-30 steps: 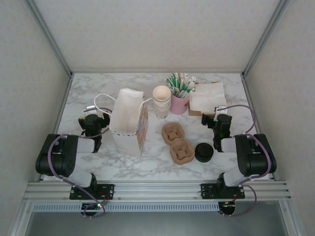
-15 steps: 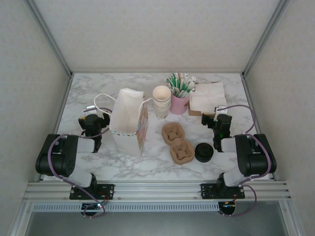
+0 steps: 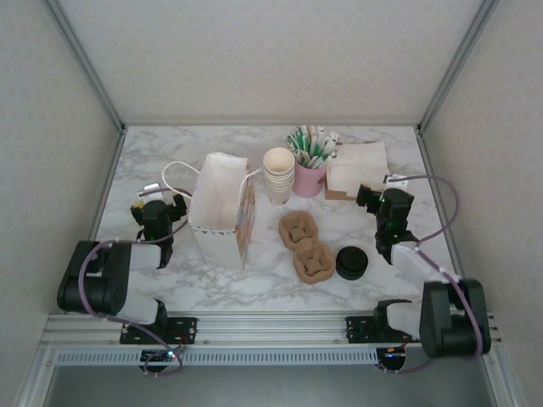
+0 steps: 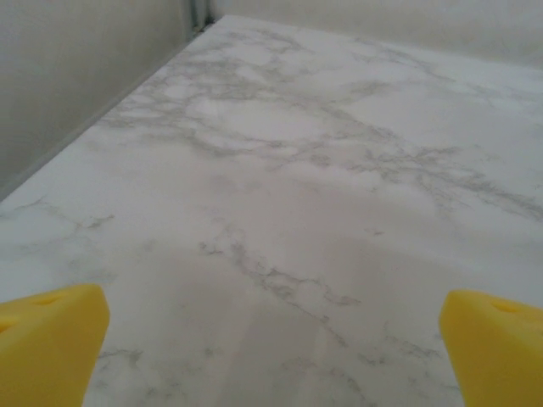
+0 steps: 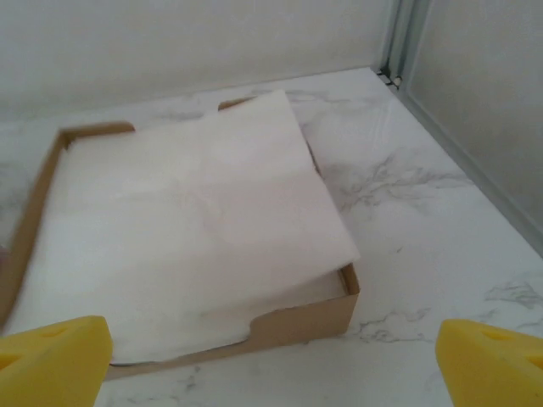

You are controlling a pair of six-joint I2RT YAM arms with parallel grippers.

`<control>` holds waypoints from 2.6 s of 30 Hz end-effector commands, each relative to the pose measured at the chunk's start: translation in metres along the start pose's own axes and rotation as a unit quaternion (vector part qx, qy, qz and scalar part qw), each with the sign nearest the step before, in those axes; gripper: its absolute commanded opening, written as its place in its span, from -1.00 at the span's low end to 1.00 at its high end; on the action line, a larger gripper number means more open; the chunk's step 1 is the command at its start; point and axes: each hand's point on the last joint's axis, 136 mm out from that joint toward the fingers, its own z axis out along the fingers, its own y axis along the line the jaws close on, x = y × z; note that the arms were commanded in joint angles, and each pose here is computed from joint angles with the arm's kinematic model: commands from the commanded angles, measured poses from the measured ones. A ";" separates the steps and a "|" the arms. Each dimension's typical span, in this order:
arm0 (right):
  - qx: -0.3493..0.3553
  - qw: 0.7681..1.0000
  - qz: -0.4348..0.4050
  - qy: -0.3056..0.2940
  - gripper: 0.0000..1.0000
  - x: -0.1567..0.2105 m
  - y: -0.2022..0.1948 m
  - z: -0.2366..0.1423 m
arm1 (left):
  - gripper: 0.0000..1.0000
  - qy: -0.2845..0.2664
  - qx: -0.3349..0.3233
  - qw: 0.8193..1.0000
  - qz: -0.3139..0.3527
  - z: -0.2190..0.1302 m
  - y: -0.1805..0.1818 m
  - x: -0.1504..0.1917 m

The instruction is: Pack the takeout coffee

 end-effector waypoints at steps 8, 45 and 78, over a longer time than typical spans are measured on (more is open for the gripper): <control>0.065 0.980 0.173 0.075 0.98 -0.035 -0.027 -0.071 | 1.00 -0.027 -0.188 0.966 -0.177 -0.079 0.085 -0.091; -0.188 0.936 0.199 0.223 0.09 -0.102 0.202 -0.115 | 0.69 0.094 0.253 0.945 -0.186 -0.211 -0.030 -0.132; -0.146 0.935 0.188 0.265 -0.39 -0.048 0.272 -0.052 | 0.59 0.087 0.291 0.934 -0.189 -0.223 -0.039 -0.137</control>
